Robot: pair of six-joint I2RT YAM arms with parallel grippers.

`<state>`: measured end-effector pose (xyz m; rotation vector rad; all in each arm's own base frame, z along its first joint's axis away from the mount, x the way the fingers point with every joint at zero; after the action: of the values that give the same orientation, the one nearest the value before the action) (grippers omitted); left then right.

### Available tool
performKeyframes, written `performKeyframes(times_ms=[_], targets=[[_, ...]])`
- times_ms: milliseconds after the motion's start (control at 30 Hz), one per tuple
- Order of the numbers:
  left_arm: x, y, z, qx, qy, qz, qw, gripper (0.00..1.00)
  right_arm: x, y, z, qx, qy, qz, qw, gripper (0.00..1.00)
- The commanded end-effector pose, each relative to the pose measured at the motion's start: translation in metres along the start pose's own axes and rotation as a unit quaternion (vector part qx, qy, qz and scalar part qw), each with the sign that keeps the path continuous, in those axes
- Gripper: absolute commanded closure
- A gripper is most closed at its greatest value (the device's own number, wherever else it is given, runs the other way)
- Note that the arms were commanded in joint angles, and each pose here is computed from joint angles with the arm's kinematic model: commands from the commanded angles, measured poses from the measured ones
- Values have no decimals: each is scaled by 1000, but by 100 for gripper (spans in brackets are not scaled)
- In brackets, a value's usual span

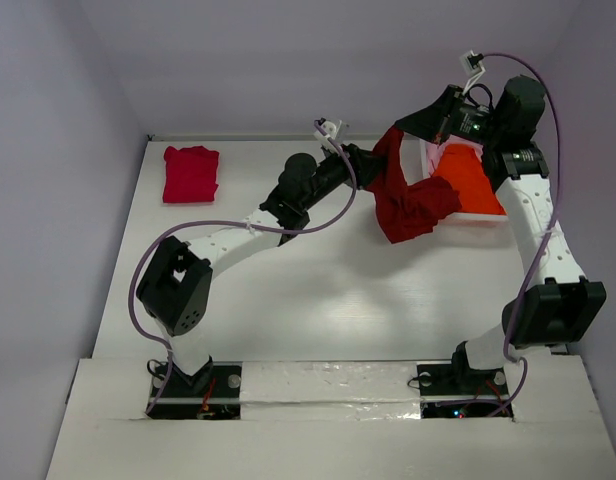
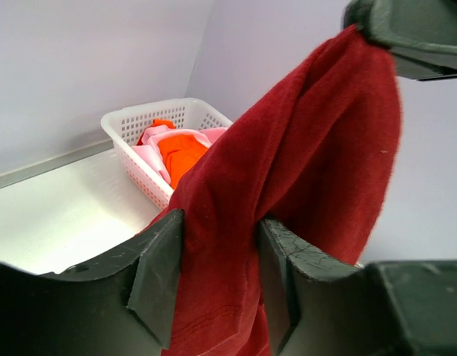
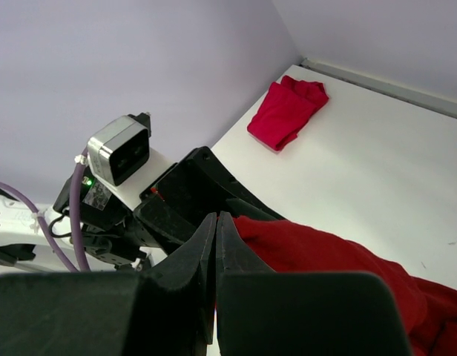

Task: Fold and stack the t-shirts
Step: Move the tshirt to the center of the board

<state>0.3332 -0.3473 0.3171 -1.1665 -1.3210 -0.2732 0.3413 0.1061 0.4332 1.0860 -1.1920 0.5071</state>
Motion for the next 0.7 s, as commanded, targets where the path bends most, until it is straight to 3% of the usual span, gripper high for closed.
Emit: performKeyframes(times_ms=[0,67,200,533,667], targets=[[32,-23,9,-30,-43,-14,999,60,3,3,-5,20,-7,20,1000,100],[28,-21,12,-29,-39,-9,999,55,2,1,-5,20,-5,16,1000,100],[22,-20,13,-33,-33,0,999,55,1,1,-5,19,-5,15,1000,100],[16,-16,23,-20,-32,0,999,61,9,7,-3,17,-10,34,999,100],[17,-15,24,-12,-33,-3,999,90,8,7,-3,15,-10,32,999,100]])
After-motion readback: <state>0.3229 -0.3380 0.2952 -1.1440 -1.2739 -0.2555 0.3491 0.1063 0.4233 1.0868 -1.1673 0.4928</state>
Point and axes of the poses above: each gripper's point midway between its finger pads, its own z axis back along the fingers, its own y axis along the line the jaws close on, x = y × z, the point moved 8 cm from there along z, back along the fingers, and after that the axes turned 9 degrees about z, right-handed, at the moved point
